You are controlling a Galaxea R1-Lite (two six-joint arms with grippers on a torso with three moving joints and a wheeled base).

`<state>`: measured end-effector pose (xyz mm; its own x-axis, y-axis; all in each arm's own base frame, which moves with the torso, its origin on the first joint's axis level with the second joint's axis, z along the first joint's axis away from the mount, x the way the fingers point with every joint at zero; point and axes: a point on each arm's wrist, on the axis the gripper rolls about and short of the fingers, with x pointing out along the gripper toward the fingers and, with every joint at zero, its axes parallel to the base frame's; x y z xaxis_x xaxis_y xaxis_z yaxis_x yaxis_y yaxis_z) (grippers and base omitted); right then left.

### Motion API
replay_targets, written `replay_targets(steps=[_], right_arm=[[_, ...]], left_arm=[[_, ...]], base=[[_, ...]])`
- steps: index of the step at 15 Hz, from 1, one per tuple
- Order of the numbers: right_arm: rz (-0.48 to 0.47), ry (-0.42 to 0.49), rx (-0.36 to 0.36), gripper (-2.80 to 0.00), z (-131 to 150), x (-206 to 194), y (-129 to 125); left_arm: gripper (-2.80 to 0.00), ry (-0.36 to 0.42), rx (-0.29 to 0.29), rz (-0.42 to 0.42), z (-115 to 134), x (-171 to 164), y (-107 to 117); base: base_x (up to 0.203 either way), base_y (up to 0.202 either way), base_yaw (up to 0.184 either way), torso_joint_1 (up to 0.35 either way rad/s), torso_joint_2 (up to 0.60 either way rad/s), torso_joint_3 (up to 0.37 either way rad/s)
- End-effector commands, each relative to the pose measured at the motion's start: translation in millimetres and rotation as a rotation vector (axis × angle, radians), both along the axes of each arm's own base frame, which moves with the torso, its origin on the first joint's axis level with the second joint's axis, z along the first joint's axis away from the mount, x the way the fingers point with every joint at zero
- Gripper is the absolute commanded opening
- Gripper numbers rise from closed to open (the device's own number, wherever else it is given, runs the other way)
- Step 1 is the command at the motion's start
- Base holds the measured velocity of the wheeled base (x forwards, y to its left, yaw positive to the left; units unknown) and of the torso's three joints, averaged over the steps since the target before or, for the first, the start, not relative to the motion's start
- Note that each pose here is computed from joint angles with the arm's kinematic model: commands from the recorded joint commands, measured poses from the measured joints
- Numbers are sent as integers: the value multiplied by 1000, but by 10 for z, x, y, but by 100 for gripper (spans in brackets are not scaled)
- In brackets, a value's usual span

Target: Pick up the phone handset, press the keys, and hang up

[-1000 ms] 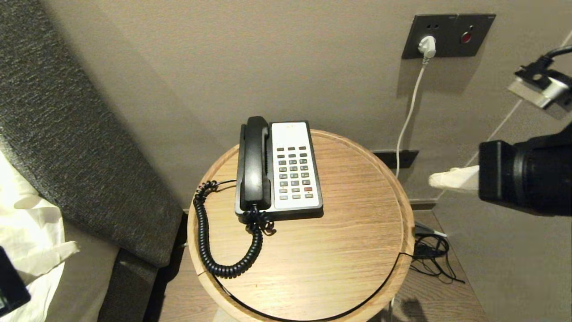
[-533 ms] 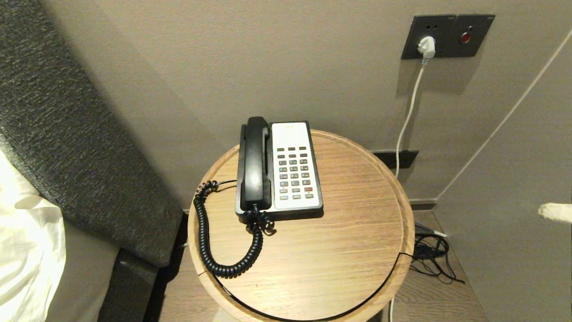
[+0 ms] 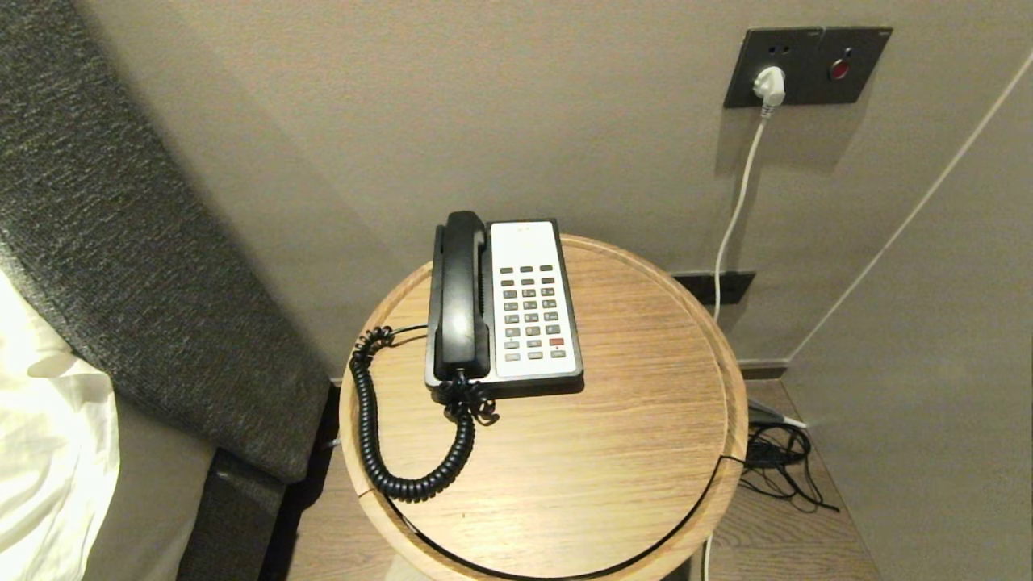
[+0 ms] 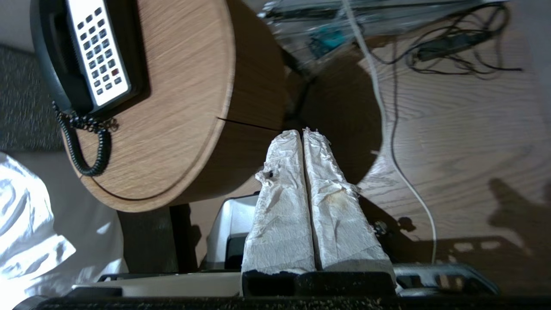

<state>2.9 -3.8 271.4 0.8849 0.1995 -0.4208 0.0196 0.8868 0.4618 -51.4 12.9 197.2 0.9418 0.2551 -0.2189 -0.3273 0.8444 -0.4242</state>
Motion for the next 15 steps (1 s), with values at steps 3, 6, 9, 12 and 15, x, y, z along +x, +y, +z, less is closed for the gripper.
replay_targets(steps=[3, 6, 9, 12, 15], right_arm=[[-47, -46, 25, -280, -80, -263, -113], [-70, -61, 31, -280, -129, -386, -157], [-140, -79, 35, -280, -321, -562, -182], [-263, -100, 33, -280, -554, -748, -131], [-296, -96, 51, -280, -681, -801, -108]], left_arm=[[-280, -37, 22, 55, -34, -158, -69], [-280, -32, 43, 9, -199, -198, -87], [-280, -31, 146, -56, -468, -266, -89], [-280, 7, 269, -116, -689, -248, -94], [-280, 59, 286, -145, -802, -184, -98]], base=[[0, 0, 0, 0, 0, 0], [0, 0, 0, 0, 0, 0], [0, 0, 0, 0, 0, 0], [0, 0, 0, 0, 0, 0], [0, 0, 0, 0, 0, 0]])
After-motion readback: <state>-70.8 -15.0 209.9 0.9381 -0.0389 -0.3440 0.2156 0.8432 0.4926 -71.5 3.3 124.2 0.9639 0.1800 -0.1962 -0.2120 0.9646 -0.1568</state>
